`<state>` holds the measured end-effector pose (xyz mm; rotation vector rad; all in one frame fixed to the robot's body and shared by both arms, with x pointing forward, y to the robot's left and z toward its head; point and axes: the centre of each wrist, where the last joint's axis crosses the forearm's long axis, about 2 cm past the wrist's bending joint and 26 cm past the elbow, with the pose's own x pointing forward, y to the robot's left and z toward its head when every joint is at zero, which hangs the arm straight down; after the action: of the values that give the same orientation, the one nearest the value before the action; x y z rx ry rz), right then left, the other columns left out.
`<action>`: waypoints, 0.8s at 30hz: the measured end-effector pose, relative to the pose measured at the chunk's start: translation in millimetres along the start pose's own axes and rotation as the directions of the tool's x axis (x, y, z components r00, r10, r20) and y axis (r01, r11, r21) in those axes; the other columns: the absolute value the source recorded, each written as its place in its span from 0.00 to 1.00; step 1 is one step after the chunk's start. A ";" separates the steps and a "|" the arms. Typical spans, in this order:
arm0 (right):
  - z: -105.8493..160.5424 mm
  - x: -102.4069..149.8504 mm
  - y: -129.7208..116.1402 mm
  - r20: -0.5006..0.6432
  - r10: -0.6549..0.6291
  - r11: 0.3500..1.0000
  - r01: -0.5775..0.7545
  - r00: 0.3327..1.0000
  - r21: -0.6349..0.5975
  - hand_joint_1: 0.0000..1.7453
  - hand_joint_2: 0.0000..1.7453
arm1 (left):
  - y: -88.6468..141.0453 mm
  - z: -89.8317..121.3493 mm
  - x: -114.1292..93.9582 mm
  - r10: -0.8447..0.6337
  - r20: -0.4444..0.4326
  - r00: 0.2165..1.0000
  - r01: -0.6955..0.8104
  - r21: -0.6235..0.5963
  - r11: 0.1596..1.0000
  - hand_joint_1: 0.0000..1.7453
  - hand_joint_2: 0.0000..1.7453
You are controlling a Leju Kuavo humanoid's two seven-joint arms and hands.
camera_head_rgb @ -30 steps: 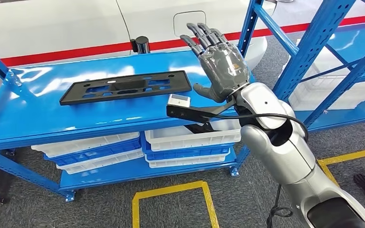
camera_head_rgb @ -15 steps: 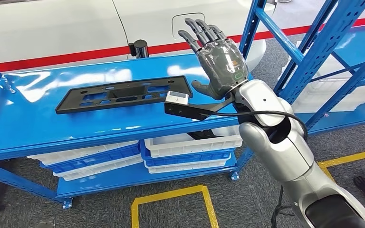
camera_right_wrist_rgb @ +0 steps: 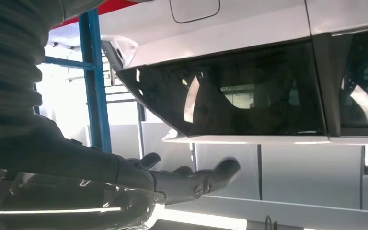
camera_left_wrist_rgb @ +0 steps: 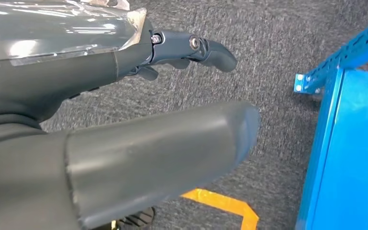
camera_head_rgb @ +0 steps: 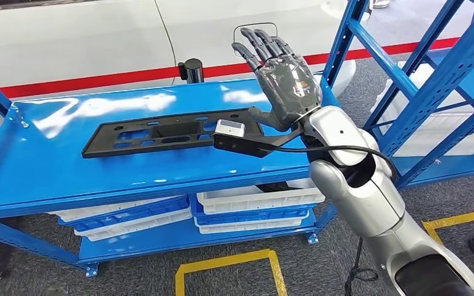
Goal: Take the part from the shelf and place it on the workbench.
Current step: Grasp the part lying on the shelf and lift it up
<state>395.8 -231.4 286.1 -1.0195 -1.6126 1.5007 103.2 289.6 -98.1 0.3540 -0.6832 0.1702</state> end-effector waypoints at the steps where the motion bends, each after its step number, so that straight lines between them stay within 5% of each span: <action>1: -0.3 0.2 -0.3 0.000 0.000 1.000 0.000 1.000 -0.001 0.00 1.00 | 0.1 -0.2 0.2 0.000 0.000 1.000 0.000 0.001 1.000 0.00 0.00; 24: -3.1 6.4 3.7 0.006 -0.016 1.000 0.016 1.000 0.004 0.00 1.00 | 5.4 -2.5 0.8 -0.005 -0.004 1.000 0.005 0.010 1.000 0.00 0.00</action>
<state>396.0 -224.2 282.5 -0.9984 -1.6179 1.4976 103.8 295.6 -97.9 0.3653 -0.6773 0.1695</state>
